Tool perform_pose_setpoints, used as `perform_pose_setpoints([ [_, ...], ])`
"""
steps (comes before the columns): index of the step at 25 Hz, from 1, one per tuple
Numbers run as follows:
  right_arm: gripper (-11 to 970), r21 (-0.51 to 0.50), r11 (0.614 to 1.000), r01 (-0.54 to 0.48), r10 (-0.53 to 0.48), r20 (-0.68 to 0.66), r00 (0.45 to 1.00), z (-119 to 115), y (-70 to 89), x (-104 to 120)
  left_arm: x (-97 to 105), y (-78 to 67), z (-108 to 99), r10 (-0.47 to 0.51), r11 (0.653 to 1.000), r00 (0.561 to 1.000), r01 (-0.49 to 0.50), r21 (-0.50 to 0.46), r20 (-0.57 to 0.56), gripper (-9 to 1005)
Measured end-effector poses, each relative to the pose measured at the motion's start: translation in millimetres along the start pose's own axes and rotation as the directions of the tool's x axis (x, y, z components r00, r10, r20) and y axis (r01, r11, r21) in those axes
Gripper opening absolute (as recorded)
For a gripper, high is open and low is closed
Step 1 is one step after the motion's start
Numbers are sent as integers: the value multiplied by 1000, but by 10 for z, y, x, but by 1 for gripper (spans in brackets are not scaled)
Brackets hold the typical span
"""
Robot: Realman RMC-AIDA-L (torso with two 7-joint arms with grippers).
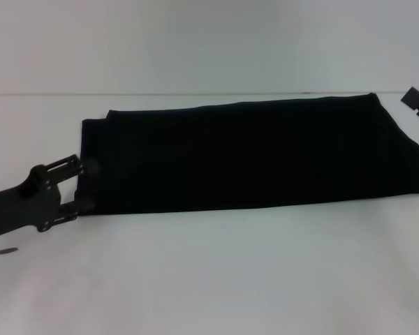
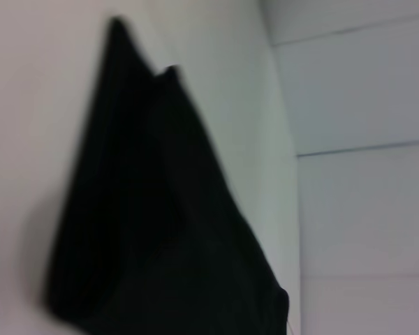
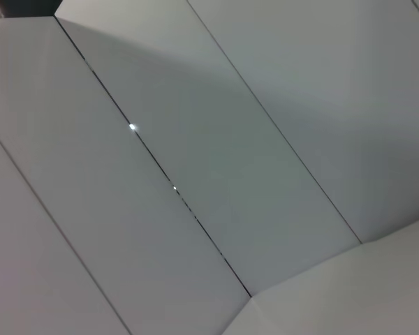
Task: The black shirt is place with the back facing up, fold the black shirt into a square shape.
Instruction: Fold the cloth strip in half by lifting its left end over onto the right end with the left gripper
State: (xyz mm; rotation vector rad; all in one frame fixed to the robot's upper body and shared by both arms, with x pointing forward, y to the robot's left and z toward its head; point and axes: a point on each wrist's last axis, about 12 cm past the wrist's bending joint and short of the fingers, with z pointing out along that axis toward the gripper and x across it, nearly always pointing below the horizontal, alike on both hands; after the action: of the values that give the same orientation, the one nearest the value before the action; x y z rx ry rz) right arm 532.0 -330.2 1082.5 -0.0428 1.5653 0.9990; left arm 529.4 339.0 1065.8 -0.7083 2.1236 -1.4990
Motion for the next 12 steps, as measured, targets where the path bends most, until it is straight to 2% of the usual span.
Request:
perform_pose_setpoints([
  [3,820,-3,1000,10,-10,-2,1000,14,8,18,10,87,-37,-83,996,996,84,-24,37,878],
  [5,820,-5,1000,11,-11,-2,1000,23,10,23,8,136,-33,-126,991,990,128,-40,65,785],
  [12,818,-3,999,32,-32,-1,999,38,13,36,25,276,16,-219,970,967,231,-83,132,783],
])
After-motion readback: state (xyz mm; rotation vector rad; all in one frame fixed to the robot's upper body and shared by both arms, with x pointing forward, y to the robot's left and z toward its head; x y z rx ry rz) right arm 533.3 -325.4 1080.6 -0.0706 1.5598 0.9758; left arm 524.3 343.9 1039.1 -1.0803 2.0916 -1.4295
